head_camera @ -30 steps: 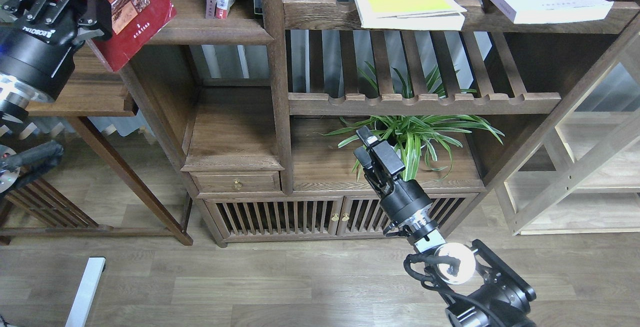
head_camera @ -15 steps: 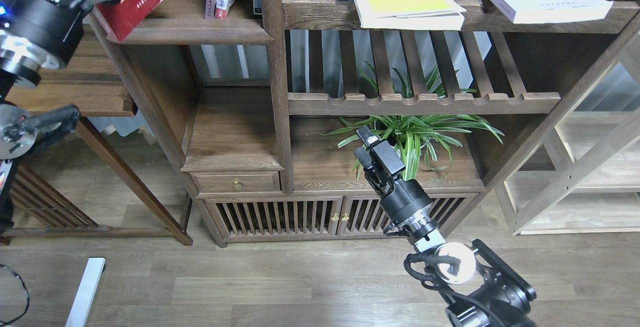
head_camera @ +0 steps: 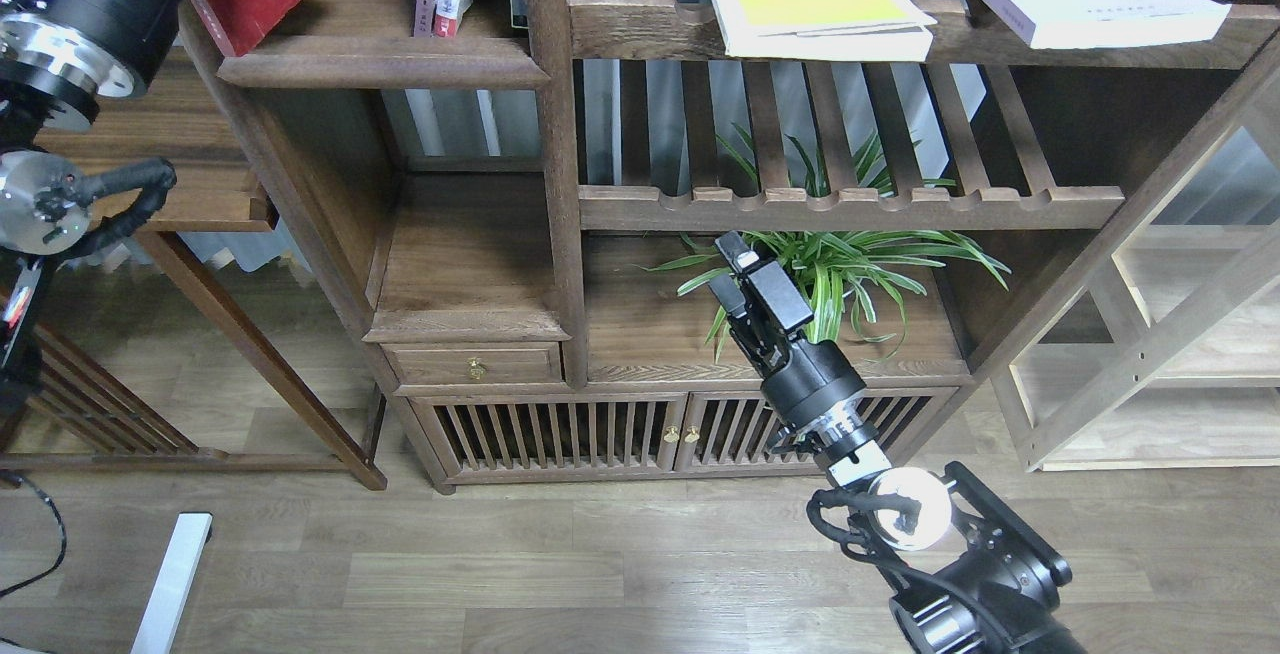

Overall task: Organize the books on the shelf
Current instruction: 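Push the red book onto the top shelf with the left gripper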

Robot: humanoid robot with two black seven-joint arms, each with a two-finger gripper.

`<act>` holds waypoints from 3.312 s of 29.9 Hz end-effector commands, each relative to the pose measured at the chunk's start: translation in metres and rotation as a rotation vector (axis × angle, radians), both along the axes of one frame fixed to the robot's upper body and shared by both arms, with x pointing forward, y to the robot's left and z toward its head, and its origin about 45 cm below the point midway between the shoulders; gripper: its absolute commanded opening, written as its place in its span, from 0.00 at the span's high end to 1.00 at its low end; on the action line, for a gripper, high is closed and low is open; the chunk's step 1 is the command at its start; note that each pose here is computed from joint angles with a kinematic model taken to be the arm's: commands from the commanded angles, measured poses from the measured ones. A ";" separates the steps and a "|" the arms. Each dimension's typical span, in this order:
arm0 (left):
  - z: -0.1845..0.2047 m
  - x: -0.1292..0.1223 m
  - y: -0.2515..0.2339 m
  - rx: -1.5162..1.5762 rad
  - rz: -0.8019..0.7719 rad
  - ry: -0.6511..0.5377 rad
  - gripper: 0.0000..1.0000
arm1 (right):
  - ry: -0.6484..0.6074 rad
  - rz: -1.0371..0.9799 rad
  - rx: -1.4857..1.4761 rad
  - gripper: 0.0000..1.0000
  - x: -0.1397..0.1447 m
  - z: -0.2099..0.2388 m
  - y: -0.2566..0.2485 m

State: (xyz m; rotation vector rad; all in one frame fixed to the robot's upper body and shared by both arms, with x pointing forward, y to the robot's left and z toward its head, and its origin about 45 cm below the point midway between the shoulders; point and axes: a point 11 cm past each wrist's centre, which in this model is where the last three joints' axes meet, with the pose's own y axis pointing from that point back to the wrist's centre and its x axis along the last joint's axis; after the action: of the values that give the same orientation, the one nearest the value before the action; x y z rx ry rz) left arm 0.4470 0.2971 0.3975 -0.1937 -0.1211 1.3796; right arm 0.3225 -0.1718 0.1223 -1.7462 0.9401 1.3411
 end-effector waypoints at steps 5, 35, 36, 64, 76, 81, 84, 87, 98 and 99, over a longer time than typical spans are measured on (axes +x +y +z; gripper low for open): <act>-0.003 0.024 -0.019 -0.031 -0.005 0.008 1.00 | -0.015 -0.005 0.003 0.05 0.005 0.006 -0.001; -0.003 0.074 -0.018 -0.037 0.058 0.035 0.99 | -0.029 -0.043 0.017 0.05 0.010 0.011 -0.012; -0.006 0.075 -0.022 -0.029 0.053 0.043 0.98 | -0.028 -0.043 0.017 0.05 0.009 0.011 -0.012; -0.017 0.081 -0.061 0.040 0.013 0.062 0.91 | -0.037 -0.062 0.029 0.05 0.010 0.014 -0.017; -0.021 0.083 -0.068 0.088 0.072 0.064 0.72 | -0.039 -0.068 0.032 0.05 0.011 0.016 -0.018; -0.022 0.084 -0.067 0.087 0.079 0.046 0.70 | -0.040 -0.069 0.031 0.05 0.011 0.016 -0.019; -0.022 0.084 -0.066 0.086 0.088 0.044 0.67 | -0.039 -0.069 0.031 0.05 0.010 0.015 -0.019; -0.021 0.084 -0.068 0.078 0.097 0.039 0.66 | -0.039 -0.069 0.031 0.05 0.010 0.015 -0.019; -0.014 0.090 -0.069 0.030 0.127 -0.002 0.72 | -0.035 -0.067 0.030 0.05 0.009 0.014 -0.018; -0.015 0.090 -0.069 0.032 0.127 -0.001 0.72 | -0.035 -0.067 0.030 0.05 0.009 0.014 -0.018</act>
State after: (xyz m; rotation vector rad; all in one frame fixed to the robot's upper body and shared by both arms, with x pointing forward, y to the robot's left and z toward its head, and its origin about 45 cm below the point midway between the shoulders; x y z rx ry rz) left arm 0.5362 0.2308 0.3840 -0.1595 -0.1625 1.5048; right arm 0.3323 -0.1902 0.1370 -1.6961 0.9448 1.2693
